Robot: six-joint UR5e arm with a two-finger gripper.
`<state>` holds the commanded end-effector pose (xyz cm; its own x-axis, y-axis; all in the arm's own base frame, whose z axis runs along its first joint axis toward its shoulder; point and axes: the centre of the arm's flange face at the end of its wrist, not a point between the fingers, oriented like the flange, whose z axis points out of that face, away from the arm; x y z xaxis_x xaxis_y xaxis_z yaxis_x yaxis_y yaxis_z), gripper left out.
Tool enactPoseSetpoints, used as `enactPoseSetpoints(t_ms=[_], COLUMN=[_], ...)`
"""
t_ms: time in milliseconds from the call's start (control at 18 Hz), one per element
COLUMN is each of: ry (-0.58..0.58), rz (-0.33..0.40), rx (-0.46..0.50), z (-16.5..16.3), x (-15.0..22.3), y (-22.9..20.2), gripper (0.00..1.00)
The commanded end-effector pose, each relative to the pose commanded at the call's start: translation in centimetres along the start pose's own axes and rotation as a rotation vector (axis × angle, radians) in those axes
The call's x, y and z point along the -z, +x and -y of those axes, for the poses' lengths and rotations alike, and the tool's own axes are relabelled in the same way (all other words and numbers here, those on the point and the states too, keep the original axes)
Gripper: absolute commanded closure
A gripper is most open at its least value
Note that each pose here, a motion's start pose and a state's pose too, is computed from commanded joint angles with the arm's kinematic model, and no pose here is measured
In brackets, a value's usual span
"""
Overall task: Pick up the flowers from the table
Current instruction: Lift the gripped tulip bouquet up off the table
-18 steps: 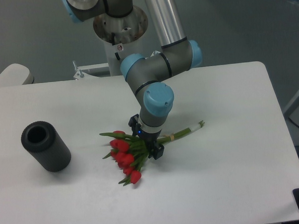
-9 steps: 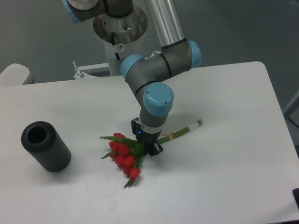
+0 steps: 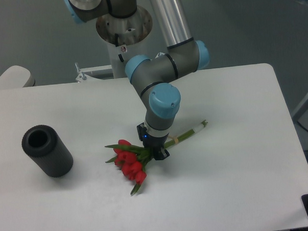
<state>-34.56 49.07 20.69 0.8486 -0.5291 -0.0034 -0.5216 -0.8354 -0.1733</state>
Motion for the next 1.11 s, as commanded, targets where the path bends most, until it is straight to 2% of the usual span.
enactPoseSetpoints(t_ms=[278, 556, 611, 667, 833, 1111], ry=[0.025, 0.213, 0.243, 0.269, 0.314, 0.379], rz=[0.085, 0.126, 0.13, 0.124, 0.109, 0.122], rx=[-0.013, -0.02, -0.023, -0.012, 0.022, 0.04], z=[0.7, 3.4, 3.7, 3.3, 1.5, 0.7], x=[5.2, 9.8, 10.4, 10.7, 11.1, 13.3], y=[-2.1, -3.9, -4.0, -4.0, -4.1, -4.7], gripper=[0.64, 0.64, 0.67, 0.78, 0.89, 0.89])
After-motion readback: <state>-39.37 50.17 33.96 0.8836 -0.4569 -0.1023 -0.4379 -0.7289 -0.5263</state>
